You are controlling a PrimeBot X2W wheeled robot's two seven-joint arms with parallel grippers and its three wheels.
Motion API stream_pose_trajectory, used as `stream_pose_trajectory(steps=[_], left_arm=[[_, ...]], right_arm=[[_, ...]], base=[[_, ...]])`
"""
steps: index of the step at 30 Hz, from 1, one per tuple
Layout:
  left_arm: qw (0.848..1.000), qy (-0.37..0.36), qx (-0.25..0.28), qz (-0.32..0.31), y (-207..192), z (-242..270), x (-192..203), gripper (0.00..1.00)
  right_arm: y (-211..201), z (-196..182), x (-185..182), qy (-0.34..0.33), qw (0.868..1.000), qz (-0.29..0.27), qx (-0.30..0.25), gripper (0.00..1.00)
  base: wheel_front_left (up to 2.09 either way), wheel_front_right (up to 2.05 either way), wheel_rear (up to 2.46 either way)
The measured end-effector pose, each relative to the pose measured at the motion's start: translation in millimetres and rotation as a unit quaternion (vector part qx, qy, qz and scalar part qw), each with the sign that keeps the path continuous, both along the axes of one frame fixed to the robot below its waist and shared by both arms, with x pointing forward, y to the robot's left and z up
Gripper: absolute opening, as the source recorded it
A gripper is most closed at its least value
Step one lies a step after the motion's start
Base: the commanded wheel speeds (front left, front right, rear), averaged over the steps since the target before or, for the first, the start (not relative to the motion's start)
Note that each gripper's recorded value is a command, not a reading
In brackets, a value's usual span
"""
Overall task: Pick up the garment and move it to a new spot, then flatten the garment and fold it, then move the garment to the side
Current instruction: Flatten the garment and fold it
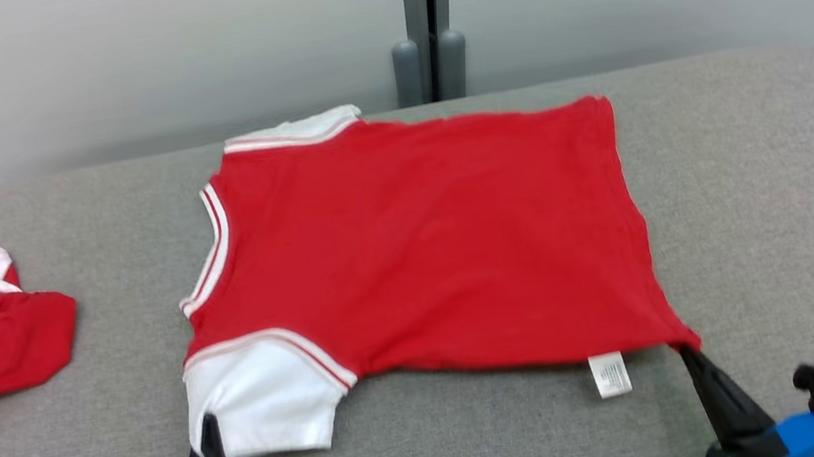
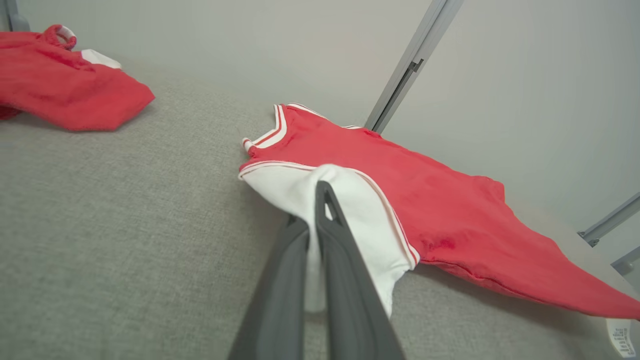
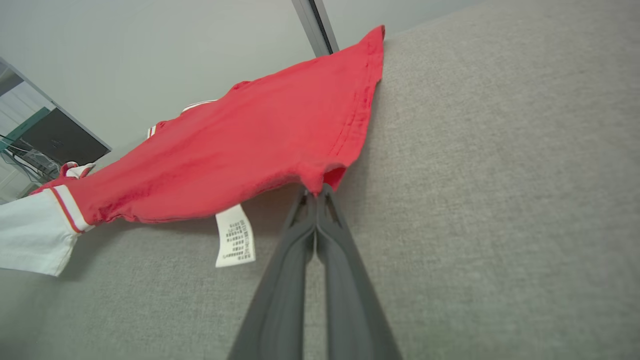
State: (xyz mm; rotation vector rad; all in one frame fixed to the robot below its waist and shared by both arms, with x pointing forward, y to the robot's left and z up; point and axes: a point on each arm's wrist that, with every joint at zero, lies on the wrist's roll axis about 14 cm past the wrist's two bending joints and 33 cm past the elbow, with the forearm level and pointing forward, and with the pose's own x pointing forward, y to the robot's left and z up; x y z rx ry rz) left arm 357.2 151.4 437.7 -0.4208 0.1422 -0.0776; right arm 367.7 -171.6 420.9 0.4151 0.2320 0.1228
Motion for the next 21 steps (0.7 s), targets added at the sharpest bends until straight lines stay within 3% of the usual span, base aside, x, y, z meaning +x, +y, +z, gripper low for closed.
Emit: stream_pose_trajectory(steps=[11, 21], left_arm=[[0.999, 0.027, 0.008, 0.017, 9.7, -8.8, -50.6, 0.00], [0.999, 0.025, 0.021, -0.014, -0.7, -7.6, -33.1, 0.00]], right_arm=[[-5.3, -23.3, -65.9, 0.053, 0.999, 0.003, -0.007, 0.00], [-2.9, -13.2, -51.0, 0.042, 0.999, 0.008, -0.016, 0.00]], base=[[0.00, 0.00, 0.00], [0.00, 0.00, 0.00]])
